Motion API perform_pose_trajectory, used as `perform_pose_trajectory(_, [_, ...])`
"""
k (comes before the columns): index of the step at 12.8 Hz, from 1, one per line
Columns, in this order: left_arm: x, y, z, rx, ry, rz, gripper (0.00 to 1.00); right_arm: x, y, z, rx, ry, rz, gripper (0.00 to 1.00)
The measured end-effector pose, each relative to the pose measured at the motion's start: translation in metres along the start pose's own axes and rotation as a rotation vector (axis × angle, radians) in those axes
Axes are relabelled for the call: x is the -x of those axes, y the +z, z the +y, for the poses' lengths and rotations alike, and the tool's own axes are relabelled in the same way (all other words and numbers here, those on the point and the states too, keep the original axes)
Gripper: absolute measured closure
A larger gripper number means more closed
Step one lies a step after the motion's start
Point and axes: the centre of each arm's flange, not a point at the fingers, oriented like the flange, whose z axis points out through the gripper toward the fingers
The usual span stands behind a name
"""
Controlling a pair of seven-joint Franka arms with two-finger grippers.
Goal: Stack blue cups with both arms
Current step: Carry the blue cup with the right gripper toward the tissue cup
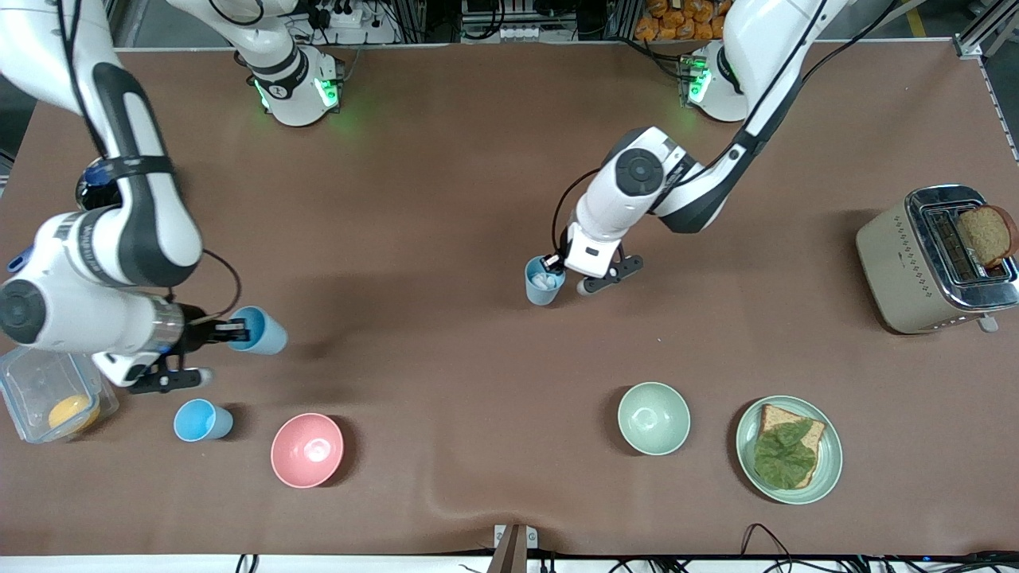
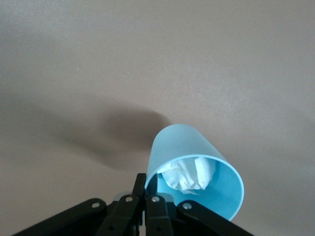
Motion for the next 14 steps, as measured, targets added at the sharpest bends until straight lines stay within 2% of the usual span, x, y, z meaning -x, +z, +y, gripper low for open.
perform_pose_trajectory(4, [0.013, 0.022, 0.012, -0.014, -0.026, 0.021, 0.97, 0.025, -0.028, -0.09, 0.027, 0.119, -0.011, 0.96])
perform_pose_trajectory(6, [0.025, 0.028, 0.021, -0.011, -0.012, 0.01, 0.97, 0.034, -0.036, -0.106, 0.035, 0.148, -0.016, 0.96])
perform_pose_trajectory(8, [0.036, 0.036, 0.028, -0.013, 0.0, -0.005, 0.97, 0.038, -0.031, -0.107, 0.044, 0.226, -0.051, 0.96])
perform_pose_trajectory(10, [0.038, 0.042, 0.03, -0.035, 0.002, -0.013, 0.97, 0.046, -0.024, -0.129, 0.06, 0.316, -0.077, 0.96])
perform_pose_trajectory(13, [0.046, 0.039, 0.034, -0.121, 0.019, -0.019, 0.97, 0.064, -0.012, -0.191, 0.091, 0.407, -0.081, 0.96])
perform_pose_trajectory(14, [0.049, 0.039, 0.035, -0.147, 0.025, -0.02, 0.91, 0.069, -0.009, -0.207, 0.098, 0.426, -0.079, 0.96])
